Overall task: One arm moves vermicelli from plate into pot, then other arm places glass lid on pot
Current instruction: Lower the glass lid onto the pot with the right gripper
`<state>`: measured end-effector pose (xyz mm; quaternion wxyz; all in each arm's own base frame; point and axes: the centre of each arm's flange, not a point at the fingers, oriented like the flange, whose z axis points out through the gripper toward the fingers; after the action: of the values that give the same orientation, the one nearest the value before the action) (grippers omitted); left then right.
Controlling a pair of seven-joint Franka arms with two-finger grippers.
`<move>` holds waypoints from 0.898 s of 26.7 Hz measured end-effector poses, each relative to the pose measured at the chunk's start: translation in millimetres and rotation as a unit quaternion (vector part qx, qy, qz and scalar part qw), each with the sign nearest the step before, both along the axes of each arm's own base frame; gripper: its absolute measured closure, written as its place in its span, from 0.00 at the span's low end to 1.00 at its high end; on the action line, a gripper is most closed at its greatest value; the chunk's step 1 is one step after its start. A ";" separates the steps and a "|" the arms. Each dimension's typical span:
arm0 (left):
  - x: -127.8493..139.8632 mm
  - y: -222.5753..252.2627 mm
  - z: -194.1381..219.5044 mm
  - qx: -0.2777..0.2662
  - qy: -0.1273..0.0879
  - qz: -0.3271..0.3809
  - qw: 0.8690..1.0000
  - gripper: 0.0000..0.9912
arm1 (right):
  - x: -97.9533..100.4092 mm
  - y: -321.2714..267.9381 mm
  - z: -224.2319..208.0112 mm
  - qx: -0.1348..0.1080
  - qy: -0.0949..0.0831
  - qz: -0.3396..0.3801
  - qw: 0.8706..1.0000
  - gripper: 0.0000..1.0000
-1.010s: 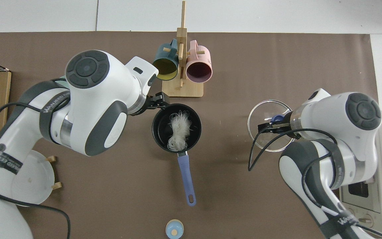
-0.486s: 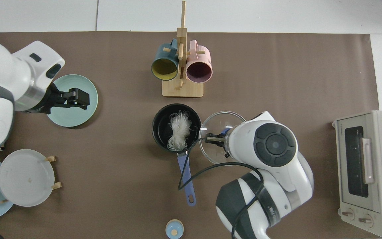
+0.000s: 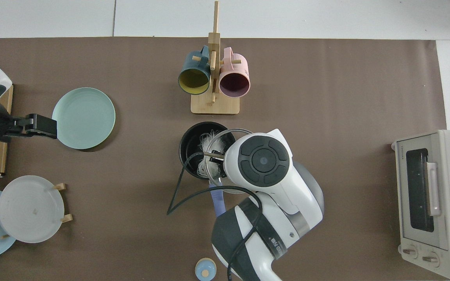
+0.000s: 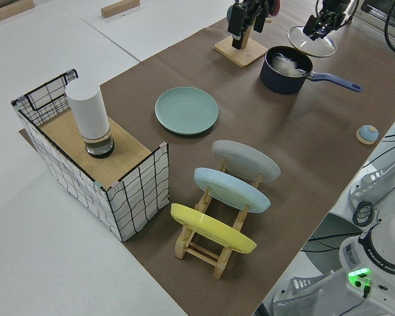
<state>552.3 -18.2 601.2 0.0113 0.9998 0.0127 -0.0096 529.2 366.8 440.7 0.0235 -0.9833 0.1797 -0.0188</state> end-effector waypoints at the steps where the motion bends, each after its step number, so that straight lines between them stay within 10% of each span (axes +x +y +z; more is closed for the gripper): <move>1: -1.3 0.3 -1.1 -0.004 0.001 0.000 1.000 0.00 | 4.0 4.0 0.1 -0.001 0.002 -0.003 1.000 0.56; 24: -7.2 -0.9 -0.7 -0.010 0.002 -0.002 1.000 0.00 | 39.5 61.4 -39.1 -0.004 0.008 -0.029 1.000 0.56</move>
<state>545.1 -19.0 600.5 0.0215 0.9996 0.0106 -0.0116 568.7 428.1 401.7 0.0176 -0.9779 0.2079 -0.0126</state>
